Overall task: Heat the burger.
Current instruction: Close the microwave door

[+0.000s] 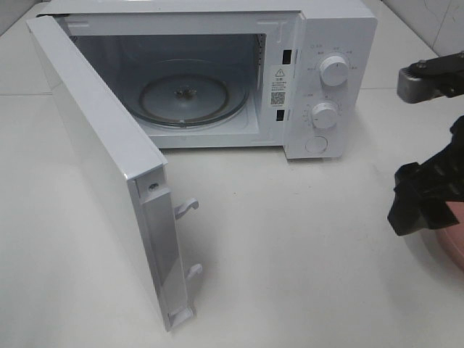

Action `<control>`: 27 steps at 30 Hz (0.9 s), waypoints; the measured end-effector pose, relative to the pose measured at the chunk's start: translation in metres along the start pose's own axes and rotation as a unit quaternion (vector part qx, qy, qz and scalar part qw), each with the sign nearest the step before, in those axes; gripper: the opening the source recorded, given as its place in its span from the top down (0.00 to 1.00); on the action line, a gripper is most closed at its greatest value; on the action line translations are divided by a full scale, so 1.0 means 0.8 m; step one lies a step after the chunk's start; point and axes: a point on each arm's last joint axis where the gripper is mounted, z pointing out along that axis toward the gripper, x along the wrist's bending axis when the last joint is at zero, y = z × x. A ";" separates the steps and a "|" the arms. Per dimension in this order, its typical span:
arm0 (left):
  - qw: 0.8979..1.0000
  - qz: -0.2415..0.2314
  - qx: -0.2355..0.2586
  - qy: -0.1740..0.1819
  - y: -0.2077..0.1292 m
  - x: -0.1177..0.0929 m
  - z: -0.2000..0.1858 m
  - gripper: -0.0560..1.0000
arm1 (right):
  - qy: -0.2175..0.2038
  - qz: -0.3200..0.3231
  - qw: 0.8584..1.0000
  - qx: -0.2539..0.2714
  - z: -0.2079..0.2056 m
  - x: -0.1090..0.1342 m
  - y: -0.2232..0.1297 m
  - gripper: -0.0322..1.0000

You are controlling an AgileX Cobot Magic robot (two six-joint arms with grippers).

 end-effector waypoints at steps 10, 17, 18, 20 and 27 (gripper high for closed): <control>1.000 0.000 0.000 0.000 0.000 0.000 0.000 0.01 | 0.006 0.006 0.998 -0.056 -0.075 -0.005 -0.049 0.19; 1.000 0.000 0.000 0.000 0.000 0.000 0.000 0.01 | 0.005 0.007 0.994 -0.107 -0.091 -0.009 -0.100 0.21; 1.000 0.000 0.000 0.000 0.000 0.000 0.000 0.01 | 0.005 0.008 0.993 -0.116 -0.092 -0.010 -0.106 0.21; 1.000 0.000 0.000 0.000 0.000 0.000 0.000 0.01 | 0.003 0.010 0.990 -0.140 -0.095 -0.011 -0.121 0.22; 1.000 0.000 0.000 0.000 0.000 0.000 0.000 0.01 | -0.008 0.052 0.975 -0.216 -0.102 -0.018 -0.157 0.23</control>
